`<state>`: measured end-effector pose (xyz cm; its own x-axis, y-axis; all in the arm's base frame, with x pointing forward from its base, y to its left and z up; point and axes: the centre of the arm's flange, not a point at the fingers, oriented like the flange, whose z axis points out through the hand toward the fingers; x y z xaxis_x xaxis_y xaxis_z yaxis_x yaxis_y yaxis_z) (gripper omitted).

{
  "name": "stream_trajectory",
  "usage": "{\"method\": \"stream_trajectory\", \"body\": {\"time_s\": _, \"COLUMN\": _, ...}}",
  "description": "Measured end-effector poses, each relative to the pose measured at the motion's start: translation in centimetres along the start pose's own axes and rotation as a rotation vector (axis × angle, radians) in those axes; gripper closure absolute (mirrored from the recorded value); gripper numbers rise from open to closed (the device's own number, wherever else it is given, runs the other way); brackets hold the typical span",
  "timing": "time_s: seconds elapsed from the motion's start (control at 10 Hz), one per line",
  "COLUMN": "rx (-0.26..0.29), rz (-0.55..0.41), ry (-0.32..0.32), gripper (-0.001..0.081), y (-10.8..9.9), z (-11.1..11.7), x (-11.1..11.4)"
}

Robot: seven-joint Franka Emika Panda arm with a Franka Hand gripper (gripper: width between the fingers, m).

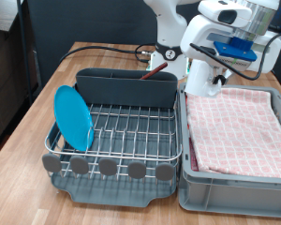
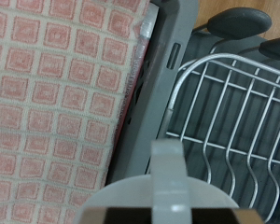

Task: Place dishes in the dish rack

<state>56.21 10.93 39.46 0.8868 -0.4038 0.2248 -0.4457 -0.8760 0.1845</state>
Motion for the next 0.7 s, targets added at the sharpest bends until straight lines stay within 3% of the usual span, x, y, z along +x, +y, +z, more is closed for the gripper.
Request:
{"method": "stream_trajectory", "body": {"time_s": 0.4, "rx": 0.089, "rz": 0.087, "ry": -0.02, "gripper": 0.0736, "y": 0.9, "z": 0.8, "x": 0.9}}
{"method": "stream_trajectory", "body": {"time_s": 0.7, "rx": 0.157, "rz": 0.151, "ry": 0.004, "gripper": 0.0736, "y": 1.9, "z": 1.7, "x": 2.0}}
